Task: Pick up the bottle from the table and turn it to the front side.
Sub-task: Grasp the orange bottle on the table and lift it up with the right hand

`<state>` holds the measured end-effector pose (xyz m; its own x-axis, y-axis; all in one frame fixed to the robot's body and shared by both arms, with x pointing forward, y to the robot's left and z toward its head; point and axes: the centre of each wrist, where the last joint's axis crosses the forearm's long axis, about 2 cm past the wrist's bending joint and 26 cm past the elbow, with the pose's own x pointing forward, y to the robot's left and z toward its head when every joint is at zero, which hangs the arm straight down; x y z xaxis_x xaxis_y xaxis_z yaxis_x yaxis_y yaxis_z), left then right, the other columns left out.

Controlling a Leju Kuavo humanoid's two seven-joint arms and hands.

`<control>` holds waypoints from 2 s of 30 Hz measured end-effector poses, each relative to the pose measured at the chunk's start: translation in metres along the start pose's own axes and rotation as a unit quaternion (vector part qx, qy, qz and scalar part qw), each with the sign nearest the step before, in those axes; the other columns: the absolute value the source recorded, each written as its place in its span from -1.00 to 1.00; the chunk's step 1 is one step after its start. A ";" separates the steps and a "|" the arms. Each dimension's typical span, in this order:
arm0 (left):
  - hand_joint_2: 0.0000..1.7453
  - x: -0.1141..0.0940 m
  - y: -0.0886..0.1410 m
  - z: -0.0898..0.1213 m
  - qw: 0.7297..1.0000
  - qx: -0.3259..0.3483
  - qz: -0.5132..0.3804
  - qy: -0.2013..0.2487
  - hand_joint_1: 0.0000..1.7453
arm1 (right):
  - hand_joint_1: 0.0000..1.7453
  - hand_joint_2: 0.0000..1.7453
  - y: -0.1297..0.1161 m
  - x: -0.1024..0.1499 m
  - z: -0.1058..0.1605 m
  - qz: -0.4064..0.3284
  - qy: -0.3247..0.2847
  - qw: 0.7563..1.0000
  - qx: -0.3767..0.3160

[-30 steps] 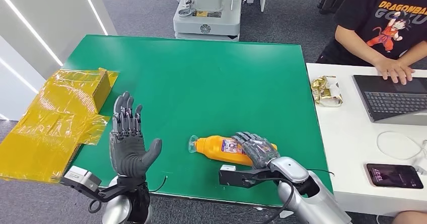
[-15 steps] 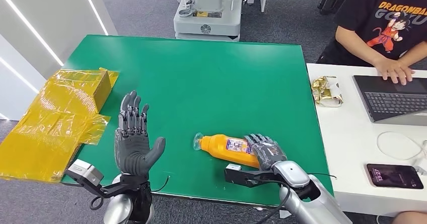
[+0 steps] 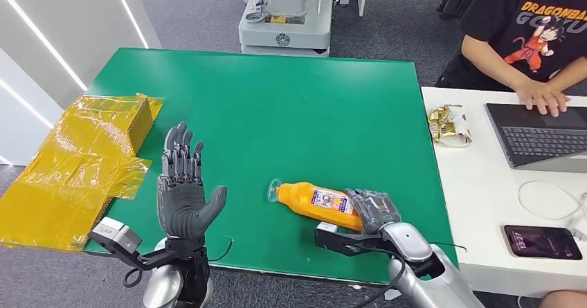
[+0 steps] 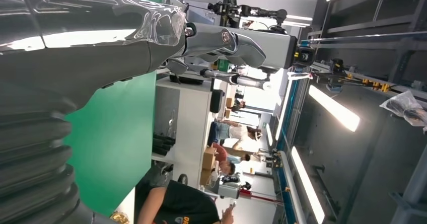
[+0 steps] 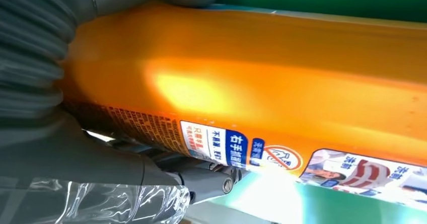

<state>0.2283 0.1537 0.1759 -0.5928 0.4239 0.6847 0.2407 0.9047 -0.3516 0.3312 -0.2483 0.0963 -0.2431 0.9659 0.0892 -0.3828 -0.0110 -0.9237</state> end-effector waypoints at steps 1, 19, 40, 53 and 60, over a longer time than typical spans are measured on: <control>1.00 0.000 0.000 0.000 1.000 0.000 0.000 0.000 -1.00 | 1.00 1.00 0.001 0.002 0.001 -0.008 -0.001 1.000 -0.013; 1.00 -0.009 -0.003 0.004 1.000 -0.004 0.008 0.025 -1.00 | 1.00 1.00 -0.018 0.059 0.046 -0.183 -0.098 0.900 -0.383; 1.00 -0.028 -0.012 0.017 0.993 -0.046 0.055 0.089 -1.00 | 1.00 1.00 -0.015 0.083 0.042 -0.183 -0.151 0.930 -0.279; 1.00 -0.033 -0.014 0.022 0.991 -0.066 0.065 0.100 -1.00 | 1.00 1.00 -0.020 0.095 0.019 -0.183 -0.227 0.930 -0.224; 1.00 -0.036 -0.010 0.025 0.990 -0.061 0.062 0.109 -1.00 | 1.00 1.00 -0.012 0.101 0.011 -0.188 -0.247 0.935 -0.170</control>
<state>0.2282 0.1283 0.1384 -0.3763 0.5196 0.7671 0.4006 0.8378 -0.3710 0.3011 -0.1532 0.1211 -0.5625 0.6465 0.5154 -0.2382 0.4702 -0.8498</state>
